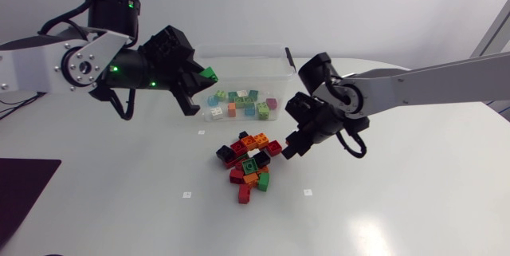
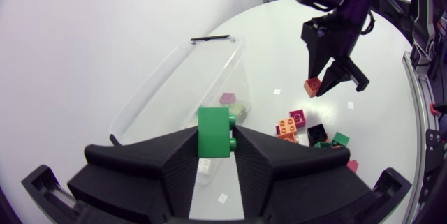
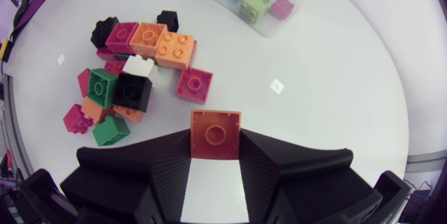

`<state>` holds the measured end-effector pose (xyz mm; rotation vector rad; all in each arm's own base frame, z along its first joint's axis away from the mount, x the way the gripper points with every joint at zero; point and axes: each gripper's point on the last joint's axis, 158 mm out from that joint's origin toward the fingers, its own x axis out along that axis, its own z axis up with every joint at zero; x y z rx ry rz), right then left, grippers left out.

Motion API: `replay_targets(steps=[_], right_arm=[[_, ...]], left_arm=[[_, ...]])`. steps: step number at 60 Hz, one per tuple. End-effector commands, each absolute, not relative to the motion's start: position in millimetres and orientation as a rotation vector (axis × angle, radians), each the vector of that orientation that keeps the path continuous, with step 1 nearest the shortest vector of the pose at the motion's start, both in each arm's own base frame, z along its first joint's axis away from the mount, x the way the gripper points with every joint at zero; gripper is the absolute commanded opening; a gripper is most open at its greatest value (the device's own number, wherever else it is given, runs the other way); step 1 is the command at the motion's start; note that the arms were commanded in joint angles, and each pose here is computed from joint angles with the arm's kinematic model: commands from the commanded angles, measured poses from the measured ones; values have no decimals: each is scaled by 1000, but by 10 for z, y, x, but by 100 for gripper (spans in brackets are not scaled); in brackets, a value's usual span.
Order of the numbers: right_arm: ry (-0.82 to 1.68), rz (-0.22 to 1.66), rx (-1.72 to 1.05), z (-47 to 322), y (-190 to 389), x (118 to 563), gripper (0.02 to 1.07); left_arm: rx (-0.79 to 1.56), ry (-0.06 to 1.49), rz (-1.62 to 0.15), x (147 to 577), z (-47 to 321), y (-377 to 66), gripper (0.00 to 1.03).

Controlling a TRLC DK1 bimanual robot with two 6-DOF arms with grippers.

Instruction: Place the duplo bricks in the container

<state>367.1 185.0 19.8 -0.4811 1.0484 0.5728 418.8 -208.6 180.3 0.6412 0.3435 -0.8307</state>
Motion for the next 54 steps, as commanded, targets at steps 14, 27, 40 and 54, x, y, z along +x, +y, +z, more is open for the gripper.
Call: replay_targets(steps=[14,27,40,54], right_arm=[[953,571,-471,655,1822,3796,30],[879,574,-464,963,1891,3907,30],[795,577,-448,1267,1978,4053,30],[698,596,-420,1612,2149,4290,30]], left_arm=[[536,336,-733,4854,1901,-2084,30],[521,342,-710,5186,1860,-2207,31],[505,367,-711,5444,1792,-2311,31],[508,376,-686,5607,1745,-2343,77]])
